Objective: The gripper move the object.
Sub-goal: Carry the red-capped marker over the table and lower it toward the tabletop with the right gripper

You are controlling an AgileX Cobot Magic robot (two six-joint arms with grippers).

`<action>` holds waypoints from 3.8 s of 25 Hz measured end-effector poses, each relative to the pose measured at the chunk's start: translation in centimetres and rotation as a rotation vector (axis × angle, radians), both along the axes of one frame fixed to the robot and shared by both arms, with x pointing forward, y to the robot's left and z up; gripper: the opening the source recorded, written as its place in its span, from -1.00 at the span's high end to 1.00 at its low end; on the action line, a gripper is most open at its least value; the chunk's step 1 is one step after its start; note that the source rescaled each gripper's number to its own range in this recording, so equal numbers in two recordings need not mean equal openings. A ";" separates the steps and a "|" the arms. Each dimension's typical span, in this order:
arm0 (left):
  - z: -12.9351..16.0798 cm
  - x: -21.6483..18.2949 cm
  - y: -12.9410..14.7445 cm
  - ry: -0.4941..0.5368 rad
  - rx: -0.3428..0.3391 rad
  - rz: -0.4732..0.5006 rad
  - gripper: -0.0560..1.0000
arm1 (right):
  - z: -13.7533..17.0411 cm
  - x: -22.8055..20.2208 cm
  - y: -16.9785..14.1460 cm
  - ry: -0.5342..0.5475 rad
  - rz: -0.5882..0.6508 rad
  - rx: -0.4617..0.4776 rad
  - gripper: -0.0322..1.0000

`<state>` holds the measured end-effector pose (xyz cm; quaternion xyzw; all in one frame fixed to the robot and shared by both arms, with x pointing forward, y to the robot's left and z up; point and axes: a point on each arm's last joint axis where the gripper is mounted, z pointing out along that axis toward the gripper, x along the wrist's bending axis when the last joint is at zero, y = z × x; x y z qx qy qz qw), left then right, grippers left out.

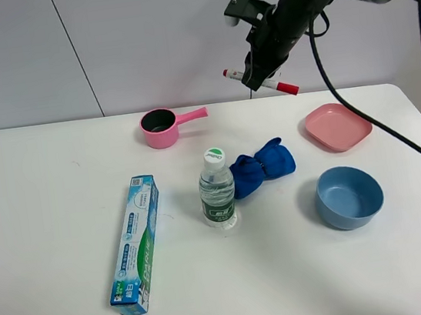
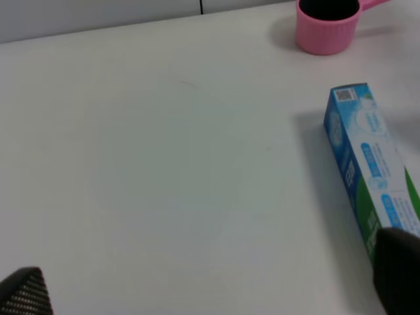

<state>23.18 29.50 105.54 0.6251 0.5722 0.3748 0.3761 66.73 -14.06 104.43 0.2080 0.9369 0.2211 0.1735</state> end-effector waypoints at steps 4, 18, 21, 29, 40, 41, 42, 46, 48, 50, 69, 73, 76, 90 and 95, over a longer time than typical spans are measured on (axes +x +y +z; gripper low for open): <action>0.0 0.0 0.0 0.000 0.000 0.000 -1.00 | 2.7 -2.6 2.1 0.020 0.059 0.029 0.93; 0.0 0.0 0.0 0.000 0.000 0.000 -1.00 | 4.5 -12.0 10.9 0.156 0.362 -0.081 0.93; 0.0 0.0 0.0 0.000 0.000 0.000 -1.00 | 4.7 -14.0 11.5 0.159 0.389 -0.109 0.93; 0.0 0.0 0.0 0.000 0.000 0.000 -1.00 | 2.5 -19.6 7.7 0.196 0.387 -0.127 0.93; 0.0 0.0 0.0 0.000 0.000 0.000 -1.00 | -4.6 -23.5 3.8 0.082 0.382 -0.091 0.93; 0.0 0.0 0.0 0.000 0.000 0.000 -1.00 | -5.2 -23.5 3.7 0.076 0.392 -0.100 0.93; 0.0 0.0 0.0 0.000 0.000 0.000 -1.00 | -5.7 -23.4 3.7 0.070 0.400 -0.107 0.93; 0.0 0.0 0.0 0.000 0.000 0.000 -1.00 | -7.3 -23.0 4.0 0.082 0.408 -0.129 0.93; 0.0 0.0 0.0 0.000 0.000 0.000 -1.00 | -8.2 -22.7 4.2 0.100 0.410 -0.144 0.93; 0.0 0.0 0.0 0.000 0.000 0.000 -1.00 | -9.2 -22.6 4.4 0.130 0.411 -0.164 0.93; 0.0 0.0 0.0 0.000 0.000 0.000 -1.00 | -14.5 -26.1 2.6 0.181 0.406 -0.219 0.93; 0.0 0.0 0.0 0.000 0.000 0.000 -1.00 | -14.4 -25.3 2.5 0.139 0.364 -0.189 0.93; 0.0 0.0 0.0 0.000 0.000 0.000 -1.00 | -14.4 -24.6 2.0 0.132 0.323 -0.177 0.93; 0.0 0.0 0.0 0.000 0.000 0.000 -1.00 | -15.5 -22.1 0.7 0.067 0.212 -0.158 0.93; 0.0 0.0 0.0 0.000 0.000 0.000 -1.00 | -15.8 -22.0 0.8 0.066 0.201 -0.157 0.93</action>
